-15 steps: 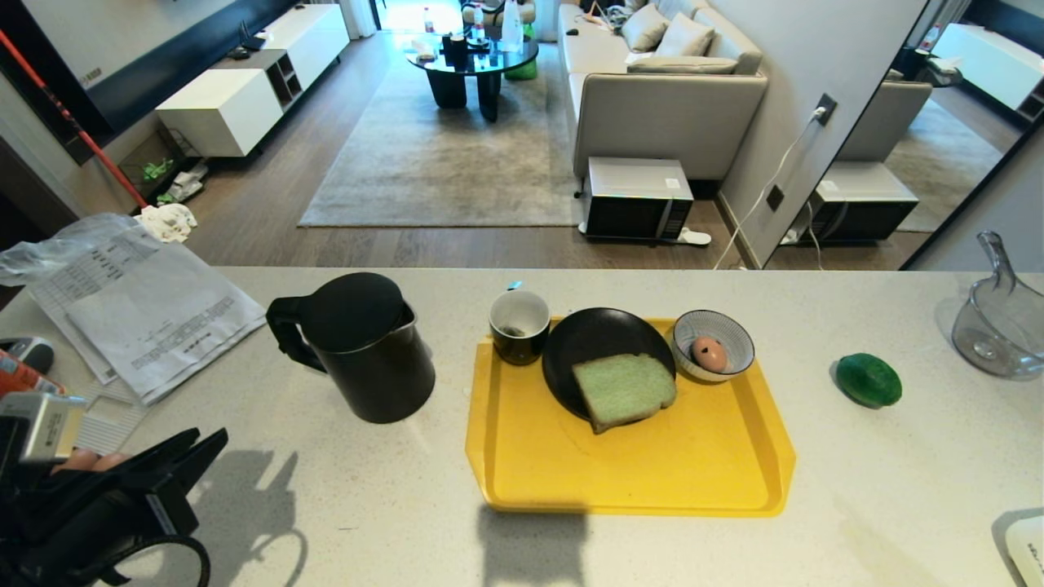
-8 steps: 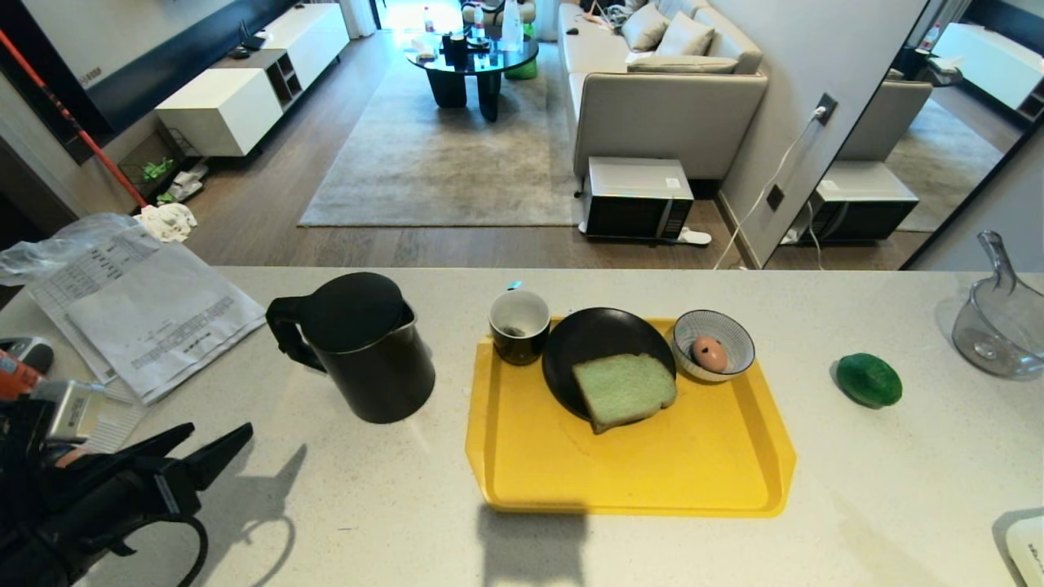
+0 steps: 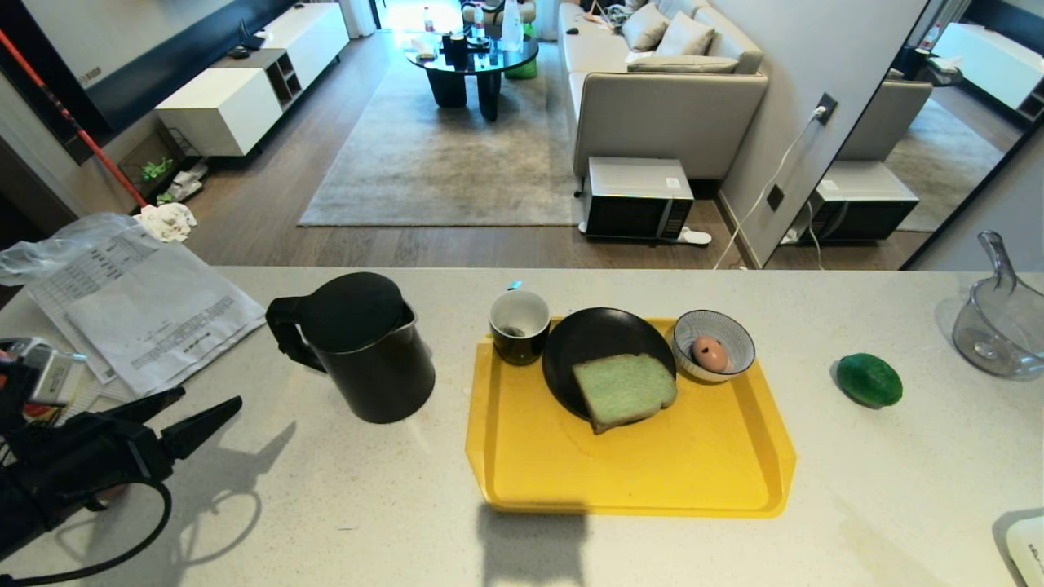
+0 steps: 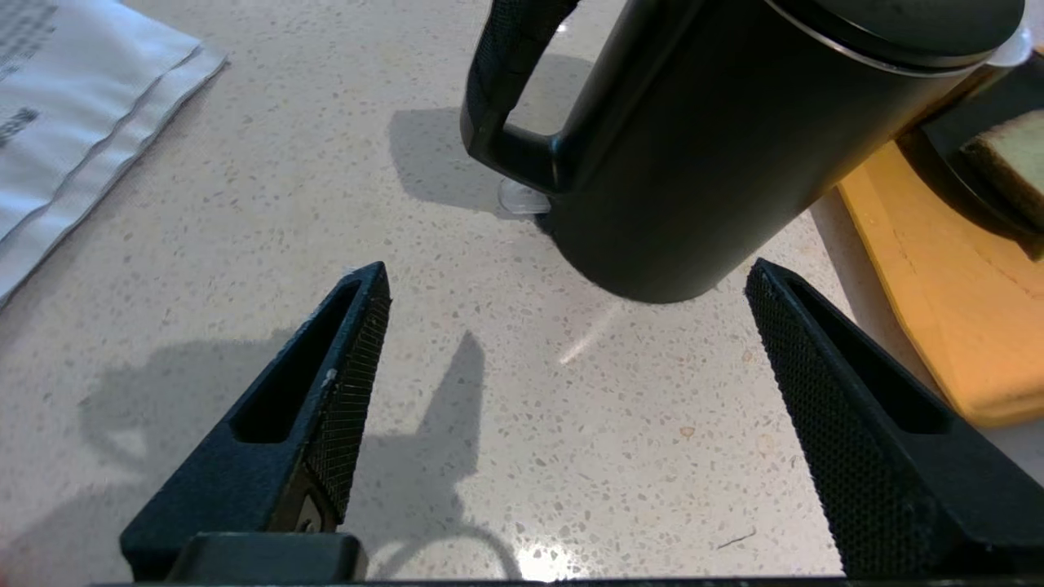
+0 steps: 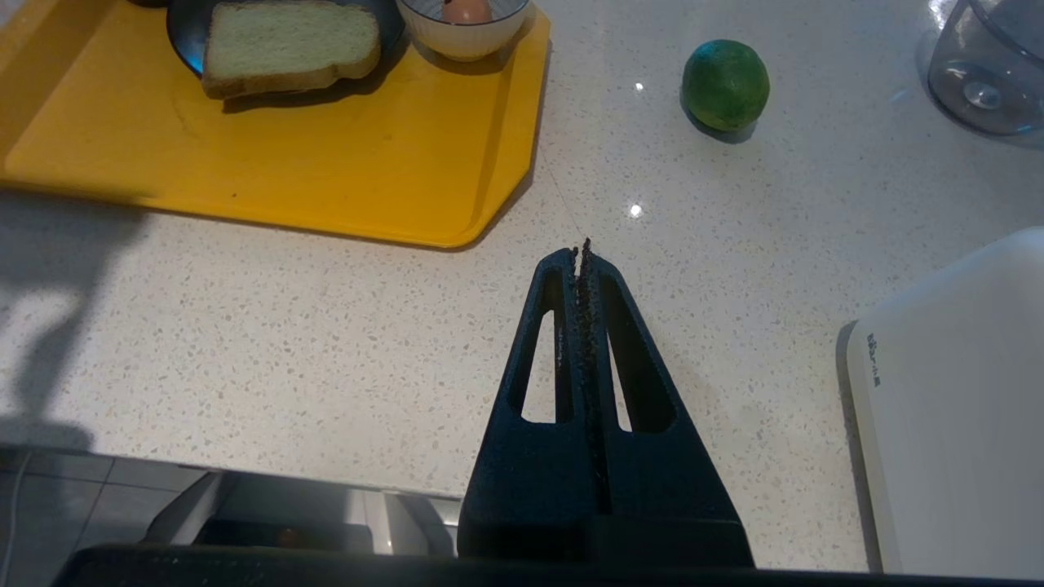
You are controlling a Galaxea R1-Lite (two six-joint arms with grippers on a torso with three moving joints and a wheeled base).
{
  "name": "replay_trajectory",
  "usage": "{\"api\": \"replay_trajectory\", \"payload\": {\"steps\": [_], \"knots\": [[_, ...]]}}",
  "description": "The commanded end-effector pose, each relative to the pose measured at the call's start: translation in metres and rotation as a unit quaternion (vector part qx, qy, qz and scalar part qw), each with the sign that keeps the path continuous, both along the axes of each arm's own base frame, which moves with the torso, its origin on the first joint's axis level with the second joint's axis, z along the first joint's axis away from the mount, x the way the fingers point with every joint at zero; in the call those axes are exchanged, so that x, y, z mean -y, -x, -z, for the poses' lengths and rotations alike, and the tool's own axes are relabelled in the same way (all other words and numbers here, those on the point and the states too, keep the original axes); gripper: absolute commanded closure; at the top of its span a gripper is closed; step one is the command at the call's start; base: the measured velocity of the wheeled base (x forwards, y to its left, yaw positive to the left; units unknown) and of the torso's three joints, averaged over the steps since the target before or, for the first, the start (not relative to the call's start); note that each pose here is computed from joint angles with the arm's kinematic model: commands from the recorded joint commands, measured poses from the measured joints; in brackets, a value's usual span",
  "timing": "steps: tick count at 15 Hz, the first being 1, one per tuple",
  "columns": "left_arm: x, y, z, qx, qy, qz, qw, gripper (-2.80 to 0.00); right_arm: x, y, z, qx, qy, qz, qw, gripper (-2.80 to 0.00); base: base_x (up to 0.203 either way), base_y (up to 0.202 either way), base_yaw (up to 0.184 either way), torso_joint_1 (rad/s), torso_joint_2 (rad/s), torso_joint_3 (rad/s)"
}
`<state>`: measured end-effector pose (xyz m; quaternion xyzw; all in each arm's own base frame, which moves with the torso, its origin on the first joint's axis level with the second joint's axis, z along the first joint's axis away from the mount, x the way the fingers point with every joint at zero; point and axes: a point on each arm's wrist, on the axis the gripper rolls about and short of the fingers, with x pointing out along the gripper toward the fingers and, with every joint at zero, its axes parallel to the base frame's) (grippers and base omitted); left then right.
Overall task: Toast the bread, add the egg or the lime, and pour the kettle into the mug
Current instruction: Pick up the kettle
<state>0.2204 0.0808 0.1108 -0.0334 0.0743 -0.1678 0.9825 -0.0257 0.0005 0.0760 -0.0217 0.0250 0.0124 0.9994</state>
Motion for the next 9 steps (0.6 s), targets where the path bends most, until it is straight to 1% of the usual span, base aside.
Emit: {"api": "replay_trajectory", "payload": {"steps": [1,4,6,9], "knots": [[-0.008,-0.013,0.007,-0.004,0.002,0.014,0.9999,-2.80,0.000,0.000,0.000,-0.001,0.000,0.000,1.000,0.00,0.000,0.000,0.000,0.000,0.00,0.000],[-0.016,-0.031,0.011,0.005,-0.007,0.023,0.9997,-2.80,0.000,0.000,0.000,-0.001,0.000,0.000,1.000,0.00,0.000,0.000,0.000,0.000,0.00,0.000],[-0.023,-0.044,0.018,0.002,-0.009,0.022,0.9997,-2.80,0.000,0.000,0.000,-0.001,0.000,0.000,1.000,0.00,0.000,0.000,0.000,0.000,0.00,0.000],[-0.030,-0.057,0.022,0.006,-0.012,0.021,0.9997,-2.80,0.000,0.000,0.000,-0.001,0.000,0.000,1.000,0.00,0.000,0.000,0.000,0.000,0.00,0.000]]}}
